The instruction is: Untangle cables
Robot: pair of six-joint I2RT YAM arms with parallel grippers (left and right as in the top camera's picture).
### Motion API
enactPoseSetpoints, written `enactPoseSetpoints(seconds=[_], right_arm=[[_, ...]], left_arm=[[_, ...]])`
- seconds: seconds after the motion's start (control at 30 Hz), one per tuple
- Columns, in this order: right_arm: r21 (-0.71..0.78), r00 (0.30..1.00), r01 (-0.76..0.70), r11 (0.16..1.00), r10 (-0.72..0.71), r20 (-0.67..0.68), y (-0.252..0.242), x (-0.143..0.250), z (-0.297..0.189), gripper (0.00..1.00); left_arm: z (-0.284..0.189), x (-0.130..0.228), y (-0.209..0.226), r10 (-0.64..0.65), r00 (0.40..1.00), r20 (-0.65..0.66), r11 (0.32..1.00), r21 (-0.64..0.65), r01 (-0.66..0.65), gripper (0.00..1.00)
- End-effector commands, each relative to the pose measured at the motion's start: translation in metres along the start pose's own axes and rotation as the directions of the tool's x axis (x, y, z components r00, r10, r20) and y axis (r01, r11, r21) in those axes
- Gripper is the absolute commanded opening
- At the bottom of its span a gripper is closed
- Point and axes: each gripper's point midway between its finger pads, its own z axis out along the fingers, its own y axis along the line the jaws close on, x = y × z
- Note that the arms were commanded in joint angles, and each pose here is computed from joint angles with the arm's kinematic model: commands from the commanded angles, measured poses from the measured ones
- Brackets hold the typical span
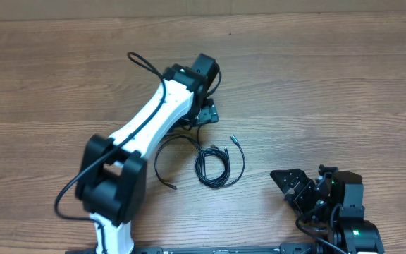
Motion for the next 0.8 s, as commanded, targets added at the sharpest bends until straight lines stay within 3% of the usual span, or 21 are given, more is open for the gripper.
enactPoseSetpoints(seconds=[0.0,0.27,0.43,0.63,0.77], right_arm=[[0.007,0.999,-0.025,1.000,0.025,0.022,0.003,-0.004,-0.002,1.00],[0.048,0.999,-0.053,0.997,0.053,0.005,-0.008,0.001,-0.003,1.00],[0.052,0.999,-0.054,0.997,0.054,0.005,-0.008,0.002,-0.003,1.00],[0.081,0.998,-0.054,0.995,0.051,0.048,-0.014,-0.006,-0.003,1.00],[0.074,0.997,-0.046,0.996,0.041,0.063,-0.012,-0.009,-0.003,1.00]], left_arm=[[-0.048,-0.006,-0.013,0.025,0.997,0.067,0.991,0.131,-0.033,1.00],[-0.130,-0.005,-0.003,-0.014,0.976,0.219,0.965,0.258,-0.045,1.00],[-0.167,0.002,0.026,-0.081,0.951,0.300,0.966,0.257,0.002,1.00],[-0.170,0.029,0.076,-0.207,0.926,0.317,0.968,0.200,0.149,1.00],[-0.152,0.049,0.088,-0.253,0.918,0.305,0.954,0.239,0.184,1.00]])
